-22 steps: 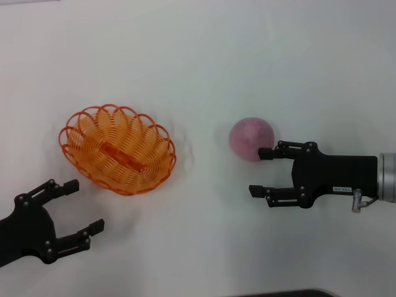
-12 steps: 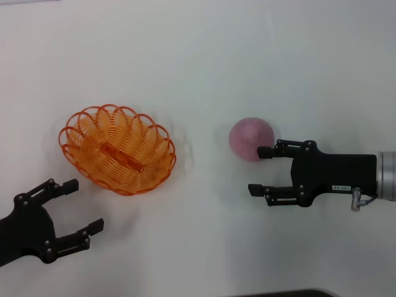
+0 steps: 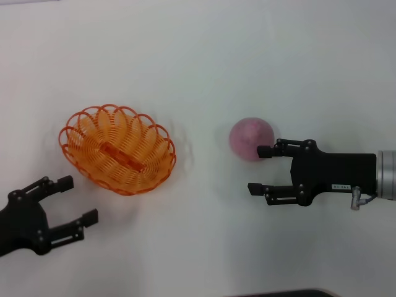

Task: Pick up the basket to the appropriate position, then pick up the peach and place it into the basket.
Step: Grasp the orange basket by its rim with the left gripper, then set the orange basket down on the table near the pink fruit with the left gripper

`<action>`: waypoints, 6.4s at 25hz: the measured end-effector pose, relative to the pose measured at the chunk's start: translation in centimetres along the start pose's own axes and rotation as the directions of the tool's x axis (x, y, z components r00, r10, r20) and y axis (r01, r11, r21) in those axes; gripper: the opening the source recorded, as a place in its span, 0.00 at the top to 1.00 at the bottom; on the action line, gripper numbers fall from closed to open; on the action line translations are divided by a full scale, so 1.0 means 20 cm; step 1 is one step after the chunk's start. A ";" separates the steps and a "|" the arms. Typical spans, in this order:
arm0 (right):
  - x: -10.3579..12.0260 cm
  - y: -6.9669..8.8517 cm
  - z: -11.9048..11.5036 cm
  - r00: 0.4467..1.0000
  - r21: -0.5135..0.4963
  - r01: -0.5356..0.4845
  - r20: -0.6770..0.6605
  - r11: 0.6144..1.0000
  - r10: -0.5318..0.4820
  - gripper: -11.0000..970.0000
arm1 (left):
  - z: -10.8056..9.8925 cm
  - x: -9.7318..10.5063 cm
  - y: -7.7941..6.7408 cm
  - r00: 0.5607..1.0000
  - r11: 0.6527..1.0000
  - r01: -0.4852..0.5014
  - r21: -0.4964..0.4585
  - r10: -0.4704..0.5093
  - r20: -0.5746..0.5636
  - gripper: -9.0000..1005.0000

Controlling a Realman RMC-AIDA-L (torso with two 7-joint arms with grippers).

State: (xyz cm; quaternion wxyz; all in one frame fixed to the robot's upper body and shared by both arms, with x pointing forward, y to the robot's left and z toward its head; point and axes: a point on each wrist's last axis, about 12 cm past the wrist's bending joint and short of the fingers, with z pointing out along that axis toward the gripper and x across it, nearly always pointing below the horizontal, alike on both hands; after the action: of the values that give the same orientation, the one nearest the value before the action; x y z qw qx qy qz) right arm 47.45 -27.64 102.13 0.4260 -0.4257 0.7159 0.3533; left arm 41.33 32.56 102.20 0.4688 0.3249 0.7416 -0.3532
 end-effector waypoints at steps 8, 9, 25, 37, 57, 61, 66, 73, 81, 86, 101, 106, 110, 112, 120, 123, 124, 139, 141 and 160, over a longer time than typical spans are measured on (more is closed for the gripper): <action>0.00 0.00 0.00 1.000 0.000 0.000 0.000 1.000 0.000 0.15 | -0.07 -0.09 0.11 0.923 0.923 0.384 -0.035 -0.384 0.009 0.13; 0.00 0.00 0.00 1.000 0.000 0.000 0.000 1.000 0.000 0.15 | -0.08 -0.10 0.12 0.918 0.918 0.396 -0.039 -0.395 0.016 0.13; -0.02 0.00 0.02 1.000 -0.016 0.009 -0.004 1.000 -0.009 0.15 | -0.07 -0.29 0.37 0.834 0.832 0.521 -0.192 -0.544 -0.094 0.14; -0.03 -0.01 0.03 1.000 -0.024 0.016 -0.008 1.000 -0.016 0.14 | 0.05 -0.66 0.59 0.810 0.848 0.445 -0.286 -0.518 -0.276 0.14; -0.04 -0.02 0.04 1.000 -0.030 0.019 -0.010 0.999 -0.019 0.14 | 0.39 -0.86 0.53 0.767 0.937 0.223 -0.271 -0.340 -0.545 0.14; -0.04 -0.02 0.04 1.000 -0.030 0.017 -0.010 0.999 -0.018 0.14 | 0.43 -0.87 0.51 0.754 0.942 0.185 -0.279 -0.318 -0.574 0.14; -0.04 -0.02 0.04 1.000 -0.031 0.018 -0.011 0.999 -0.018 0.14 | 0.48 -0.87 0.50 0.742 0.946 0.128 -0.297 -0.291 -0.604 0.14; -0.04 -0.02 0.04 1.000 -0.032 0.020 -0.012 0.999 -0.020 0.14 | 0.57 -0.81 0.46 0.710 0.952 0.057 -0.300 -0.250 -0.659 0.14; -0.05 -0.02 0.04 1.000 -0.033 0.023 -0.012 0.999 -0.024 0.14 | 0.61 -0.81 0.44 0.703 0.958 0.032 -0.286 -0.225 -0.674 0.18; -0.05 -0.02 0.04 1.000 -0.034 0.025 -0.012 0.999 -0.025 0.14 | 0.61 -0.81 0.44 0.704 0.958 0.030 -0.286 -0.223 -0.674 0.20; -0.05 -0.02 0.04 0.999 -0.035 0.027 -0.017 0.999 -0.027 0.14 | 0.63 -0.81 0.42 0.692 0.964 0.021 -0.265 -0.205 -0.692 0.43; -0.05 -0.03 0.05 0.999 -0.035 0.028 -0.017 0.999 -0.029 0.14 | 0.63 -0.81 0.42 0.692 0.964 0.023 -0.264 -0.206 -0.692 0.64; -0.05 -0.03 0.05 0.999 -0.033 0.028 -0.017 0.999 -0.029 0.14 | 0.63 -0.81 0.42 0.696 0.963 0.029 -0.267 -0.211 -0.686 0.76; -0.05 -0.03 0.05 0.999 -0.033 0.028 -0.018 0.999 -0.029 0.14 | 0.63 -0.82 0.42 0.697 0.961 0.037 -0.274 -0.221 -0.682 0.79; -0.05 -0.03 0.05 0.999 -0.032 0.026 -0.018 0.999 -0.027 0.14 | 0.63 -0.85 0.42 0.683 0.951 0.087 -0.298 -0.275 -0.677 0.87; -0.05 -0.03 0.05 0.999 -0.031 0.026 -0.018 0.999 -0.027 0.14 | 0.61 -0.87 0.42 0.670 0.936 0.149 -0.318 -0.332 -0.664 0.88; -0.05 -0.03 0.05 0.999 -0.031 0.026 -0.018 0.999 -0.027 0.14 | 0.61 -0.88 0.42 0.665 0.930 0.174 -0.323 -0.353 -0.658 0.88; -0.05 -0.02 0.05 1.000 -0.036 0.024 -0.016 0.999 -0.025 0.14 | 0.49 -0.94 0.47 0.587 0.822 0.456 -0.342 -0.566 -0.578 0.92; -0.05 -0.03 0.05 1.000 -0.035 0.024 -0.015 0.999 -0.025 0.14 | 0.49 -0.90 0.46 0.575 0.777 0.542 -0.319 -0.620 -0.534 0.92; -0.05 -0.03 0.05 1.000 -0.030 0.023 -0.011 0.999 -0.023 0.14 | 0.43 -0.66 0.40 0.557 0.626 0.720 -0.301 -0.779 -0.288 0.92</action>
State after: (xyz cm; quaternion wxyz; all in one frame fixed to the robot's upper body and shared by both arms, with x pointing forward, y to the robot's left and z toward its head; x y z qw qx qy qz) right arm 48.59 -26.64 102.60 0.4196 -0.4423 0.7080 0.3564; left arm 56.50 27.80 109.98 0.1377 0.0054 0.9102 -0.3905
